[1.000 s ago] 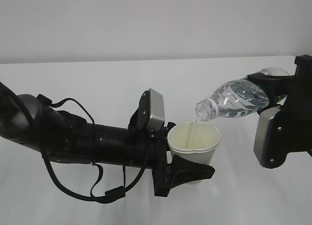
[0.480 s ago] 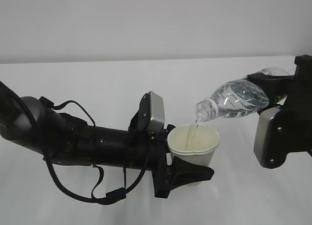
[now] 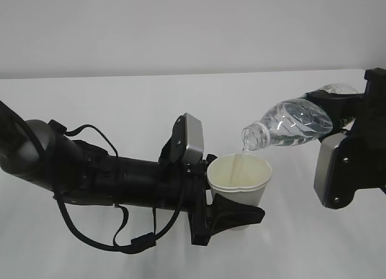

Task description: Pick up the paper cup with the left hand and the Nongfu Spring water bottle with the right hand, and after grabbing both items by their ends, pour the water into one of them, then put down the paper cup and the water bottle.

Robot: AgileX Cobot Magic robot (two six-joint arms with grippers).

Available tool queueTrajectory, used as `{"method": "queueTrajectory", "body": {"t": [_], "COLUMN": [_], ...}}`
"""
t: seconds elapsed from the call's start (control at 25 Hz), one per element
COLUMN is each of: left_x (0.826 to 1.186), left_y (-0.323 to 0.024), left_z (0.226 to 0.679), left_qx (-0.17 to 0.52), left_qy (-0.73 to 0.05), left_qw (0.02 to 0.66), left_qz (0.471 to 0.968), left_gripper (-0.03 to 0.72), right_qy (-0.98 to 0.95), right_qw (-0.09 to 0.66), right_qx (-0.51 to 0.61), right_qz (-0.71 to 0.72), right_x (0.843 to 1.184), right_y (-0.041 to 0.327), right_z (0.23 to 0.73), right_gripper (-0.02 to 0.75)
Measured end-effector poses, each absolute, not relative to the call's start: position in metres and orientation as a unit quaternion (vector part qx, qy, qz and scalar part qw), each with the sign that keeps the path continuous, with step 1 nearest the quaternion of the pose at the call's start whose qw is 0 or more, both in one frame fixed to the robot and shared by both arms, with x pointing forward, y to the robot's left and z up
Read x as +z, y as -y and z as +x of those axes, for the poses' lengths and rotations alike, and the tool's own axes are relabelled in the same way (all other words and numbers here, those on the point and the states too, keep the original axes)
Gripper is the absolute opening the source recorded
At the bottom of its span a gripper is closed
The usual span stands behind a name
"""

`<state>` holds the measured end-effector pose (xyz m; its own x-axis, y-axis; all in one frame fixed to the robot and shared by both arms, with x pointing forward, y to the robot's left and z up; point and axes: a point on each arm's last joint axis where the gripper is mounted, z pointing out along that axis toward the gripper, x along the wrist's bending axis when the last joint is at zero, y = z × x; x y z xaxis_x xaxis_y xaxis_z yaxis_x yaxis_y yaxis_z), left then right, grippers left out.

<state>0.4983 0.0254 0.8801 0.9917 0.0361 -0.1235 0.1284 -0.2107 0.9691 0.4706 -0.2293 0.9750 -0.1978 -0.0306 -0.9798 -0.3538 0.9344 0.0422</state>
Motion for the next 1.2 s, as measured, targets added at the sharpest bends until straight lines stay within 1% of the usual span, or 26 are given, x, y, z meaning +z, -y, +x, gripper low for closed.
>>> {"method": "queueTrajectory", "body": {"t": [1.2], "left_x": [0.8802], "left_y": [-0.0254], "left_z": [0.4985], "left_qx": [-0.037], "left_qy": [-0.054], "left_qw": [0.626], "left_qz": [0.777], "left_gripper": [0.472], "right_qy": [-0.761], "right_qw": [0.622], "right_qx": [0.123], "right_qz": [-0.135], "right_x": [0.9750], "right_y": [0.2293], "right_z": [0.4706], "right_gripper": [0.321]}}
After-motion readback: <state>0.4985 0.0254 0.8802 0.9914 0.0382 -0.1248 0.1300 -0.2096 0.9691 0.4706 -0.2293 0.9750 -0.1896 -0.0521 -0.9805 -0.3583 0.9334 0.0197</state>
